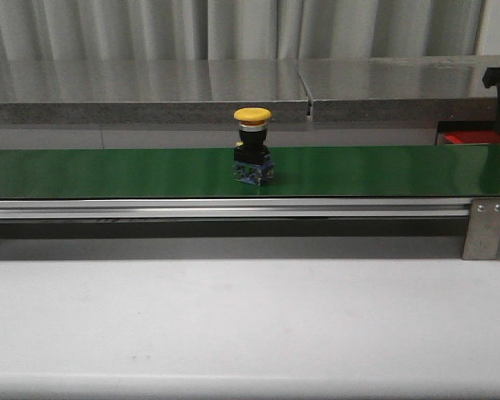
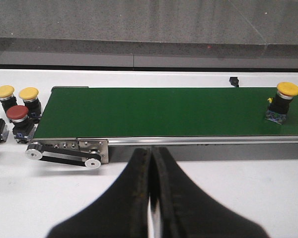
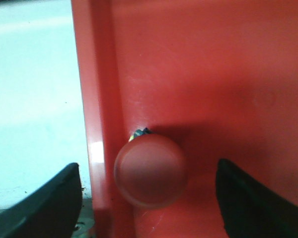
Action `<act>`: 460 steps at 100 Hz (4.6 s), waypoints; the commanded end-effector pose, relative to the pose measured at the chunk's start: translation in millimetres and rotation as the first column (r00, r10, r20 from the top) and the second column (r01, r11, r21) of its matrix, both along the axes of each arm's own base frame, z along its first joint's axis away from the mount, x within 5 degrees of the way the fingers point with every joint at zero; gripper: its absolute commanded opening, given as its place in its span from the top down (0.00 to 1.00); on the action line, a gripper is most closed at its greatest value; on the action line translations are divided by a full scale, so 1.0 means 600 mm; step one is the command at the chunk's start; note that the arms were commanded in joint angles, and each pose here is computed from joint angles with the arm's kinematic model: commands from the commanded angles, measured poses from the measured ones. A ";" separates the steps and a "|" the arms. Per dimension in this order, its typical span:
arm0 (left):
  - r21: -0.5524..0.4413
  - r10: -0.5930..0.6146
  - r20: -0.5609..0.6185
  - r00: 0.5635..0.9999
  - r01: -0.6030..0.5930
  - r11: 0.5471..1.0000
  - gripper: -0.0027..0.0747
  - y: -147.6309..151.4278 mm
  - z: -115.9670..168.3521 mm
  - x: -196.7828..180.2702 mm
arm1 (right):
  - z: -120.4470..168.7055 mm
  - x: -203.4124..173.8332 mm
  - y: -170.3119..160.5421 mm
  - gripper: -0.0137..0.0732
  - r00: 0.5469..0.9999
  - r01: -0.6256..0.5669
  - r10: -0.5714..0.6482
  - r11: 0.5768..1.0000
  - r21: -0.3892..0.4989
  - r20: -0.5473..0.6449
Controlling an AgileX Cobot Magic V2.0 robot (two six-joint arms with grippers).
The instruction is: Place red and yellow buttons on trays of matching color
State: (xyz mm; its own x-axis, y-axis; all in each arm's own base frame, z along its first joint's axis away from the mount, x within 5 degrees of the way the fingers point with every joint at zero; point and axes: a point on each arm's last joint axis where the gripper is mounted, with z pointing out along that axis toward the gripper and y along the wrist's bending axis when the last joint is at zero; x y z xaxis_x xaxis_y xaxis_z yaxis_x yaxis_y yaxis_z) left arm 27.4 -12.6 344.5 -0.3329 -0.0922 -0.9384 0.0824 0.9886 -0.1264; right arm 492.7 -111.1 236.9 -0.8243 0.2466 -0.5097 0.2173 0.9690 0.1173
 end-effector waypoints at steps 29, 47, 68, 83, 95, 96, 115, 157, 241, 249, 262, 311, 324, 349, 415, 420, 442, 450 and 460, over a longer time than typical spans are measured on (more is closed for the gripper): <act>-0.015 0.001 0.077 0.997 0.000 1.000 0.99 0.000 0.020 0.003 | 0.175 -0.090 0.044 0.20 0.979 -0.077 0.093 0.993 -0.093 0.180; -0.015 0.001 0.077 0.997 0.000 1.000 0.99 0.000 0.020 0.003 | 0.193 -0.130 0.102 0.20 0.964 -0.161 0.184 0.978 -0.129 0.192; -0.015 0.001 0.077 0.997 0.000 1.000 0.99 0.000 0.020 0.003 | 0.203 -0.174 0.164 0.20 0.944 -0.250 0.272 0.959 -0.136 0.188; -0.015 0.001 0.077 0.997 0.000 1.000 0.99 0.000 0.020 0.003 | 0.203 -0.200 0.202 0.20 0.928 -0.317 0.336 0.939 -0.134 0.162; -0.015 0.001 0.077 0.997 0.000 1.000 0.99 0.000 0.020 0.003 | 0.192 -0.216 0.232 0.20 0.899 -0.418 0.430 0.898 -0.137 0.078; -0.015 0.001 0.077 0.997 0.000 1.000 0.99 0.000 0.020 0.003 | 0.191 -0.218 0.236 0.20 0.894 -0.432 0.443 0.891 -0.139 0.067; -0.015 0.001 0.077 0.997 0.000 1.000 0.99 0.000 0.020 0.003 | 0.184 -0.229 0.270 0.20 0.822 -0.563 0.570 0.814 -0.143 0.005; -0.015 0.001 0.077 0.997 0.000 1.000 0.99 0.000 0.020 0.003 | 0.134 -0.210 0.341 0.20 0.660 -0.750 0.751 0.657 -0.080 -0.010; -0.015 0.001 0.077 0.997 0.000 1.000 0.99 0.000 0.020 0.003 | 0.117 -0.171 0.356 0.65 0.682 -0.708 0.722 0.691 -0.143 0.116; -0.015 0.001 0.077 0.997 0.000 1.000 0.99 0.000 0.020 0.003 | 0.139 -0.180 0.348 0.65 0.693 -0.690 0.706 0.708 -0.151 0.147; -0.015 0.001 0.077 0.997 0.000 1.000 0.99 0.000 0.020 0.003 | 0.171 -0.193 0.327 0.65 0.720 -0.650 0.668 0.744 -0.154 0.190; -0.015 0.001 0.077 0.997 0.000 1.000 0.99 0.000 0.020 0.003 | 0.232 -0.236 0.202 0.65 0.845 -0.473 0.489 0.873 -0.123 0.216; -0.015 0.001 0.077 0.997 0.000 1.000 0.99 0.000 0.020 0.003 | 0.218 -0.249 0.160 0.65 0.886 -0.403 0.418 0.908 -0.112 0.202; -0.015 0.001 0.077 0.997 0.000 1.000 0.99 0.000 0.020 0.003 | 0.156 -0.267 0.074 0.65 0.954 -0.226 0.241 0.969 -0.101 0.179; -0.015 0.001 0.077 0.997 0.000 1.000 0.99 0.000 0.020 0.003 | 0.025 -0.232 -0.009 0.65 0.990 -0.039 0.045 0.998 -0.049 0.131; -0.015 0.001 0.077 0.997 0.000 1.000 0.99 0.000 0.020 0.003 | 0.014 -0.227 -0.012 0.65 0.992 -0.035 0.041 0.998 -0.048 0.123; -0.015 0.001 0.077 0.997 0.000 1.000 0.99 0.000 0.020 0.003 | -0.016 -0.213 -0.020 0.64 0.993 -0.018 0.024 0.999 -0.049 0.112; -0.015 0.001 0.077 0.997 0.000 1.000 0.99 0.000 0.020 0.003 | -0.019 -0.211 -0.020 0.58 0.994 -0.012 0.016 0.999 -0.037 0.112; -0.015 0.001 0.077 0.997 0.000 1.000 0.99 0.000 0.020 0.003 | -0.023 -0.210 -0.020 0.47 0.994 -0.008 0.011 1.000 -0.025 0.109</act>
State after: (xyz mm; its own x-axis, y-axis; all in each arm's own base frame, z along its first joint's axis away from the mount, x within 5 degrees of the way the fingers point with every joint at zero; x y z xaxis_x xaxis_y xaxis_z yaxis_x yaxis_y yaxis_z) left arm 27.3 -12.6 344.3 -0.3351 -0.0919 -0.9377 0.0825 0.9885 -0.1264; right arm 363.3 -119.1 199.0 -0.8303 0.2131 -0.5150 0.1767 0.9770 0.1194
